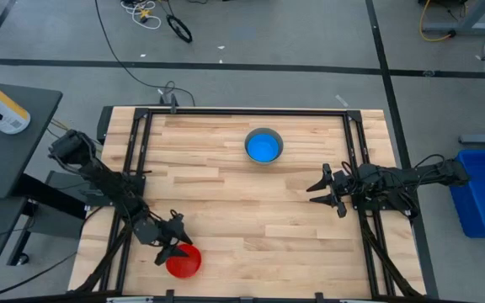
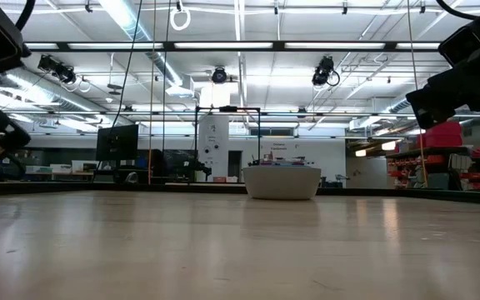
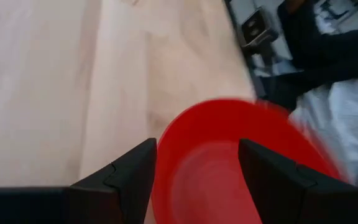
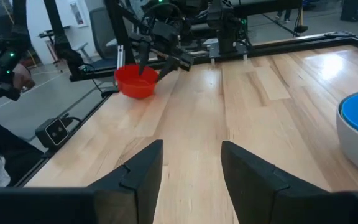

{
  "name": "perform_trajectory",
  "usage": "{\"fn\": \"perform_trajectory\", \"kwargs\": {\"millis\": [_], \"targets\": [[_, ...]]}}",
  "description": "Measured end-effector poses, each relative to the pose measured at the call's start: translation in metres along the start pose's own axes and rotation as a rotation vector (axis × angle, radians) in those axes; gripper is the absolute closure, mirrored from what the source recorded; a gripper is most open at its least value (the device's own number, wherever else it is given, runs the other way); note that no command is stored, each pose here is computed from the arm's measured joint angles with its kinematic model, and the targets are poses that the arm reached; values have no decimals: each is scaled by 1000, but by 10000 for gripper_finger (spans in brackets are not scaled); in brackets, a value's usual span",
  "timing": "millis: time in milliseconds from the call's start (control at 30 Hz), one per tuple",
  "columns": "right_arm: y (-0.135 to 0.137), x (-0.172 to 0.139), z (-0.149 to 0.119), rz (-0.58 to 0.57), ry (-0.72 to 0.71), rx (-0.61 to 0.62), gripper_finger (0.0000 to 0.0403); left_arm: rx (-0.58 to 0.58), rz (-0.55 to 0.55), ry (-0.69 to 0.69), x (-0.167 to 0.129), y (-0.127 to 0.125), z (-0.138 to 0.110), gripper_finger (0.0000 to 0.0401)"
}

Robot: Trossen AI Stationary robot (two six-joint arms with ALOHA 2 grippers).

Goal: Nest bowls inside each other
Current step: Stack the red bowl on the light blue bowl

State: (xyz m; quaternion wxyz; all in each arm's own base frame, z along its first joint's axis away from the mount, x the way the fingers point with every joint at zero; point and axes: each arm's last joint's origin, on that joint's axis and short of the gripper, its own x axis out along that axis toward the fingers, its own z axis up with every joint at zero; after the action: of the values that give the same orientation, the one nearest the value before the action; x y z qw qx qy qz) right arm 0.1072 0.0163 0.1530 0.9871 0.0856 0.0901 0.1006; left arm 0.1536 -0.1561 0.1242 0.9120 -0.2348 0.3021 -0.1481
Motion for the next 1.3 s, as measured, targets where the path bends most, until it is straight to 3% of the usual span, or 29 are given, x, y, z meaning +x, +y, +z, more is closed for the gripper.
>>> {"fn": "perform_trajectory", "kwargs": {"millis": [167,1300], "targets": [[0,0,0,0,0,0,239,2,38,7,3,4,-4,165],[0,0,0,4,2,0,291,-50,17,-16,6,-11,1,165]]}}
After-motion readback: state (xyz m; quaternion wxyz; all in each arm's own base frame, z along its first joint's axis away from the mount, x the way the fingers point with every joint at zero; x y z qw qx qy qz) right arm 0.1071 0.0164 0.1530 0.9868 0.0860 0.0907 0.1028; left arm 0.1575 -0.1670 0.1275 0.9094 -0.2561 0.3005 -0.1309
